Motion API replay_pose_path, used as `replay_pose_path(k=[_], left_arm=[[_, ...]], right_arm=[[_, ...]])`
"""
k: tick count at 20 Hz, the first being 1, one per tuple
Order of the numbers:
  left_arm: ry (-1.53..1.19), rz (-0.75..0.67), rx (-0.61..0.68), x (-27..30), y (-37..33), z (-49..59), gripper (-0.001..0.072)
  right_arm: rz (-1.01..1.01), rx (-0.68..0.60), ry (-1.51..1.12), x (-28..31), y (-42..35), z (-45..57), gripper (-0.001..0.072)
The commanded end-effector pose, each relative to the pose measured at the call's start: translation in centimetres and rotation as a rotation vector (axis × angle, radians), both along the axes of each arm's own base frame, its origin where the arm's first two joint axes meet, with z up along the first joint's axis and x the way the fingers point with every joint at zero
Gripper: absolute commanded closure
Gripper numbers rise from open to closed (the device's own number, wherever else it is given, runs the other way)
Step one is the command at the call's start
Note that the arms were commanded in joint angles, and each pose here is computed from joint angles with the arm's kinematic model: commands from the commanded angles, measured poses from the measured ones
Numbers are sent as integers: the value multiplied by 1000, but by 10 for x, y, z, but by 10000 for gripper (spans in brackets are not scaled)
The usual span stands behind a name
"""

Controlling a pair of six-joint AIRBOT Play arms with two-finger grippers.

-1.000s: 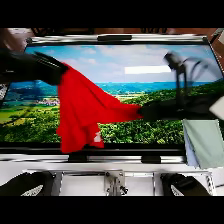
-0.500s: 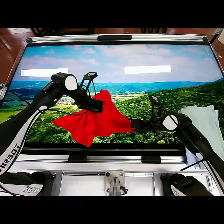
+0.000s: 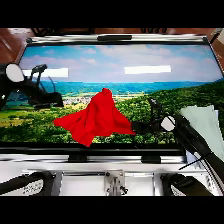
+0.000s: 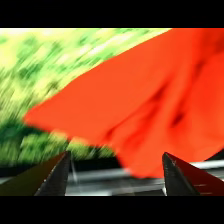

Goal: Fold the shirts.

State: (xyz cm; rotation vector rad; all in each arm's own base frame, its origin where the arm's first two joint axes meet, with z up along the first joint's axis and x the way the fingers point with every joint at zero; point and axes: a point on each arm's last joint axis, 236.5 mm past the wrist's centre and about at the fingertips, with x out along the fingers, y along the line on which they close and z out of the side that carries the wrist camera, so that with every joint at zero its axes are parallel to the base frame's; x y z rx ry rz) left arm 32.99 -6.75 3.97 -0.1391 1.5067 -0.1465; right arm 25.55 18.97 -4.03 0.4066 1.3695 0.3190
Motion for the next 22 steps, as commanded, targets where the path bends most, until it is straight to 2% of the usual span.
replay_pose_path(k=[1,3,6,11,12,14,15,18,20,22], left_arm=[[119,140,-9,-53,38,-51,20],[131,235,-124,-61,24,-81,21],[41,347,-260,-40,-4,-103,29],[-2,380,-277,-19,-19,-128,31],[-23,405,-296,-11,-21,-128,110],[-62,441,-328,2,-24,-123,542],[-81,424,-331,7,-25,-118,673],[-169,246,-342,24,-30,-74,675],[-333,147,-342,50,-22,-5,675],[-609,150,-311,80,8,104,676]], right_arm=[[12,-4,11,-4,0,-1,652],[13,-5,11,-4,0,-1,652],[20,-6,11,-4,0,-1,652],[19,-5,12,-4,0,-1,652],[19,-6,11,-4,0,-1,652],[19,-6,8,-4,0,-1,652],[19,-6,6,-3,-1,-1,652],[57,-16,-44,4,-2,11,652],[74,-62,-169,30,-19,47,652],[54,-171,-393,70,-59,118,652]])
